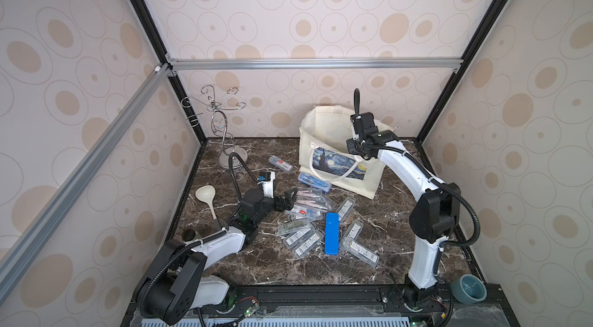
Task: Put the compass set into the canvas bag
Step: Place the compass set in the canvas bag.
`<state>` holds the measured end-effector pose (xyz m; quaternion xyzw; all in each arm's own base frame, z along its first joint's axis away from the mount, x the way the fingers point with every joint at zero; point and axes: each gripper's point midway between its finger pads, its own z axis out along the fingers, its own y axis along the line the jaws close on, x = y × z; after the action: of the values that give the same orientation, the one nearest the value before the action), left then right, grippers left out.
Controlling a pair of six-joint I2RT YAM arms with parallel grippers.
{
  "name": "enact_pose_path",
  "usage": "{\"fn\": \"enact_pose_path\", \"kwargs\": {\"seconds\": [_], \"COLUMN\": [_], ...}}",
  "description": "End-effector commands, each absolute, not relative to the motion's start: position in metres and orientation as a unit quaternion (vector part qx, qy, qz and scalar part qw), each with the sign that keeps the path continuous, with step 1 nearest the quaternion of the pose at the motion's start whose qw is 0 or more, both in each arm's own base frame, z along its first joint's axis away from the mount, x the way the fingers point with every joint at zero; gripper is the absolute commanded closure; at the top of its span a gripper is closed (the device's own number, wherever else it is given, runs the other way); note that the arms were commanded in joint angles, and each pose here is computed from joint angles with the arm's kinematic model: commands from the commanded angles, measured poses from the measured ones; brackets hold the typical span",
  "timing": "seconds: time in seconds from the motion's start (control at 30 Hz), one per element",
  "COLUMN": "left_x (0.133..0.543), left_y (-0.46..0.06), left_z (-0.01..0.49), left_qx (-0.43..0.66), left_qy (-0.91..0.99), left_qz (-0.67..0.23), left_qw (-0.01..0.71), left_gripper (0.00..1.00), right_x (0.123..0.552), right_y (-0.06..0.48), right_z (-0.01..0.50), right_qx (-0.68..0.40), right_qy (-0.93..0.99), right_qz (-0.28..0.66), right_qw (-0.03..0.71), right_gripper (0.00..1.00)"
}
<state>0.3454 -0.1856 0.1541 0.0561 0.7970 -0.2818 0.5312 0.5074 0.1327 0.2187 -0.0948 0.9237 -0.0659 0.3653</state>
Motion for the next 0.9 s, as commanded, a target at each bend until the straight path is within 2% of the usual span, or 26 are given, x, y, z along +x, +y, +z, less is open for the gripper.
{"fn": "enact_pose_path", "kwargs": {"seconds": [0.0,0.4,0.6,0.87], "left_x": [0.358,0.367,0.369,0.373], "left_y": [-0.182,-0.166,-0.144,-0.14], "left_z": [0.155,0.129,0.118,0.107], "left_qx": [0.028,-0.023,-0.062,-0.071], "left_qy": [0.812,0.851,0.868,0.884], "left_qz": [-0.261,-0.209,-0.15,-0.125], "left_qw": [0.521,0.482,0.47,0.445], "left_gripper": [0.0,0.0,0.0,0.0], "right_x": [0.504,0.502,0.503,0.505], "right_y": [0.121,0.125,0.127,0.131], "right_z": [0.208,0.202,0.212,0.235], "right_qx": [-0.074,-0.078,-0.079,-0.082], "right_qy": [0.934,0.941,0.938,0.931], "right_qz": [-0.06,-0.043,-0.037,-0.023], "right_qw": [0.345,0.327,0.335,0.356], "right_gripper": [0.92,0.85,0.76,0.61]}}
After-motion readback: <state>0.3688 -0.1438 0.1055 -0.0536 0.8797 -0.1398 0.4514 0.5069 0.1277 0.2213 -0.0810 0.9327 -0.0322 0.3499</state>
